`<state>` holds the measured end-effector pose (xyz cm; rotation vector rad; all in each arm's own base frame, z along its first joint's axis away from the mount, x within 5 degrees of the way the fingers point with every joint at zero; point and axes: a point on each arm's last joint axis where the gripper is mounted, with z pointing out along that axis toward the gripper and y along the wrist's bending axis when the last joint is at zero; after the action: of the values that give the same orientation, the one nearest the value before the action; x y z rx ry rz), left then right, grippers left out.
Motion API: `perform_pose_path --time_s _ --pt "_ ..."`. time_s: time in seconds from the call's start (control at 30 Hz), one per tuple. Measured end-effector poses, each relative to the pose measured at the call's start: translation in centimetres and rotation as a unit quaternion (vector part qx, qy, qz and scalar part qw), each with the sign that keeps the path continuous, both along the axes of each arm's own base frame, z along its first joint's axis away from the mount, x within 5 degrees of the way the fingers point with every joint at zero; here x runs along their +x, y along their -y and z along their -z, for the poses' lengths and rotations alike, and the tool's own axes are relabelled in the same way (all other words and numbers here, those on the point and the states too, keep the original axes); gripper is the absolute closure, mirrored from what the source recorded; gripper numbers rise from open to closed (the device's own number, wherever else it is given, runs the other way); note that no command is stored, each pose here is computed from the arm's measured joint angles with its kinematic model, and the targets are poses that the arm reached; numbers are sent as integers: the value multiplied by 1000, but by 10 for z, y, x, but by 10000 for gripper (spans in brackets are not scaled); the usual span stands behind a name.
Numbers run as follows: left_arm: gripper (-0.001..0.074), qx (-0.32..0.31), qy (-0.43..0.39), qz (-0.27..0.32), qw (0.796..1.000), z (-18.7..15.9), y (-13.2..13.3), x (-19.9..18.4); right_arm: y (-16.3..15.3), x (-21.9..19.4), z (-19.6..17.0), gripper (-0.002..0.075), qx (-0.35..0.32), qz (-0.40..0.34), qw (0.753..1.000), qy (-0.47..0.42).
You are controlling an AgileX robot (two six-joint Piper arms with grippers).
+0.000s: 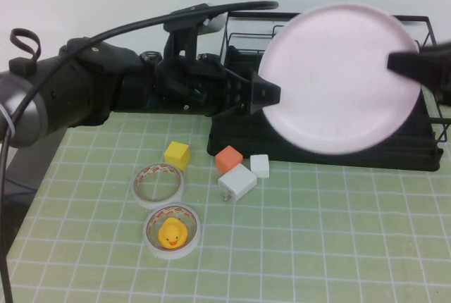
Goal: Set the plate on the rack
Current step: Hand over the plate, then place the plate on the rack
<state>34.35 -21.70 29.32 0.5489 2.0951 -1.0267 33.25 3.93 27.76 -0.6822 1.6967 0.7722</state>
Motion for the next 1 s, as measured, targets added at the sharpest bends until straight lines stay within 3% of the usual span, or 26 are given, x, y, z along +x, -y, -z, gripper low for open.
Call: perform_pose_path --time_s 0.13,0.33,0.43,0.6,0.67,0.77,1.0 --pt "255 0 1 -17 1000 0 -10 6 3 20 -12 636 -29 2 998 47" --pt "246 -18 -20 -66 997 -10 -49 19 8 57 -31 636 -64 4 991 120" --pt "328 -7 -48 -78 996 -8 -73 23 10 74 -42 636 -87 0 981 171" --pt "601 25 -116 -91 989 6 -116 24 14 104 -56 636 -118 -2 960 252" --pt "673 23 -139 -100 985 13 -131 23 14 117 -57 636 -123 -2 955 270" --pt "717 21 -171 -105 980 25 -144 18 8 137 -53 636 -123 -10 949 289" --pt "733 25 -205 -98 974 53 -149 4 -18 186 -23 636 -131 -25 938 321"
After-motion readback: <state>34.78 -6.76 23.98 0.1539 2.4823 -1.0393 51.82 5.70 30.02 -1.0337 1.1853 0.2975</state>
